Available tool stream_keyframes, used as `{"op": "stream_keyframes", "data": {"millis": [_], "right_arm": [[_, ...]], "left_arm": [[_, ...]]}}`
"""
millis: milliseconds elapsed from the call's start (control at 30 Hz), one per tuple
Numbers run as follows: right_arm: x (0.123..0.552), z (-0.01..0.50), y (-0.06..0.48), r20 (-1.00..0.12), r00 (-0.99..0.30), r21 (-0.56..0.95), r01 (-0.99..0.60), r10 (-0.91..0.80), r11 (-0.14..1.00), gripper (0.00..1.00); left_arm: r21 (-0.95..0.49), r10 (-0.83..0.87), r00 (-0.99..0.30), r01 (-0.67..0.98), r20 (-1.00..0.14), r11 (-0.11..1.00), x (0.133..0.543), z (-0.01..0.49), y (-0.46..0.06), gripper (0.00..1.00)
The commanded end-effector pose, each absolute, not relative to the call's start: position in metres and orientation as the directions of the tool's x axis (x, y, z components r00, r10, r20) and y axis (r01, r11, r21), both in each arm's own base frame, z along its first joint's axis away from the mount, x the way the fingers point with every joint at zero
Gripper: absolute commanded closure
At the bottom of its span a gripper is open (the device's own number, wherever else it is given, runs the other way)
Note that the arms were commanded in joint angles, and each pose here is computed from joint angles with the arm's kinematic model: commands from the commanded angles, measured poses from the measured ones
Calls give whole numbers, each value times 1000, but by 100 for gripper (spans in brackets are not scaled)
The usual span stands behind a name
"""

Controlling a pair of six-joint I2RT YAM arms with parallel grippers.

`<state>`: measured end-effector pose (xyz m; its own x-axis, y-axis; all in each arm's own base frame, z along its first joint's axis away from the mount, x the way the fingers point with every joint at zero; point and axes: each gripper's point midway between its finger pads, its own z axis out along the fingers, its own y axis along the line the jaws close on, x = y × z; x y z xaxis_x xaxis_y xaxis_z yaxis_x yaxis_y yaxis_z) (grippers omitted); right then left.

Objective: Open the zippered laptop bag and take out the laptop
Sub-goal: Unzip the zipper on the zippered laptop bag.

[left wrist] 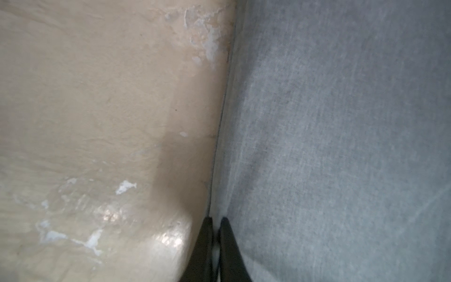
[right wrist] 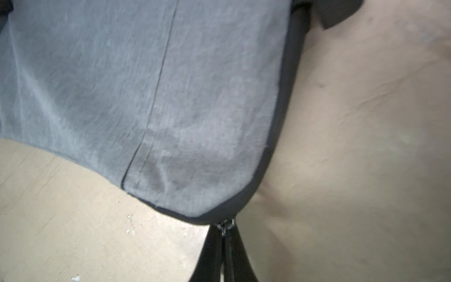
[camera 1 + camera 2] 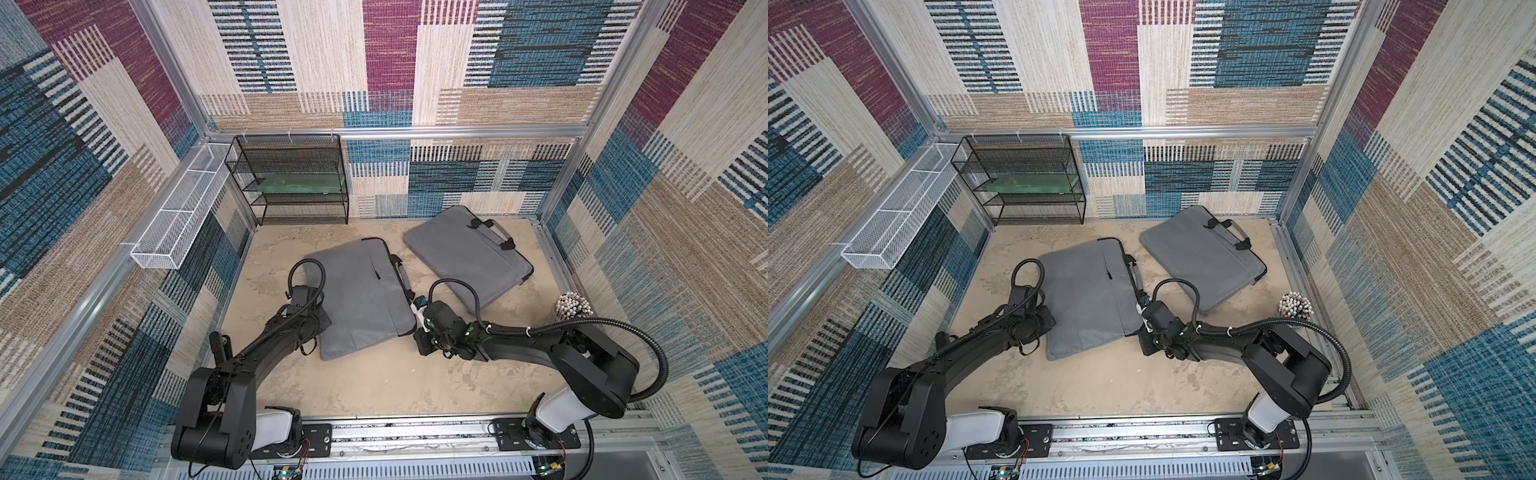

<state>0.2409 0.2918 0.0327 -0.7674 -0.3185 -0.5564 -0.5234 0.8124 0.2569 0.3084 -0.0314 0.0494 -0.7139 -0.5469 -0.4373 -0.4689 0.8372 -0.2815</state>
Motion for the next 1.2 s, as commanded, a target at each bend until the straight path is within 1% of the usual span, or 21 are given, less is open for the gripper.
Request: {"op": "stream_keyframes", "data": {"millis": [0,100,133,167,233,267,333,400,533,667,700,867,1000,1167], "right_arm": [[225,30,311,-529,-772,282,-550,-351,786,100],[214,30,331,-526,-760,294,-584,-381,757,100],[209,29,338,-524,-754,294,-596,-395,748,100],[207,29,344,-525,-749,292,-604,-403,742,100],[204,29,352,-524,-740,283,-618,-421,733,100],[202,29,355,-525,-734,280,-627,-431,727,100],[202,29,358,-527,-726,274,-638,-443,719,100],[203,29,360,-529,-718,268,-647,-452,713,100],[204,29,364,-535,-704,265,-665,-467,699,100],[203,30,368,-536,-696,268,-677,-478,686,100],[194,30,373,-536,-682,267,-696,-498,667,100],[186,33,381,-540,-656,262,-726,-527,636,100],[181,38,389,-555,-632,258,-749,-541,610,100],[178,40,394,-563,-615,262,-766,-551,587,100]], "left_arm": [[-275,-524,-716,-447,-461,851,323,55,-29,86],[-291,-516,-726,-426,-455,856,334,60,-33,78],[-295,-513,-728,-421,-455,858,336,62,-34,73],[-299,-514,-729,-419,-452,857,336,64,-35,61],[-294,-514,-730,-423,-451,857,333,69,-33,35],[-276,-520,-727,-440,-448,854,327,70,-29,26],[-245,-529,-722,-470,-445,848,315,74,-22,21],[-239,-541,-718,-487,-438,840,302,77,-19,19],[-279,-576,-714,-503,-398,818,273,79,-23,14],[-378,-641,-692,-525,-333,763,251,77,-35,14],[-413,-656,-687,-523,-313,745,248,76,-41,14],[-606,-717,-672,-496,-185,622,240,70,-79,18],[-640,-713,-687,-487,-138,594,234,65,-100,20],[-655,-684,-719,-460,-121,599,233,62,-121,27]]}}
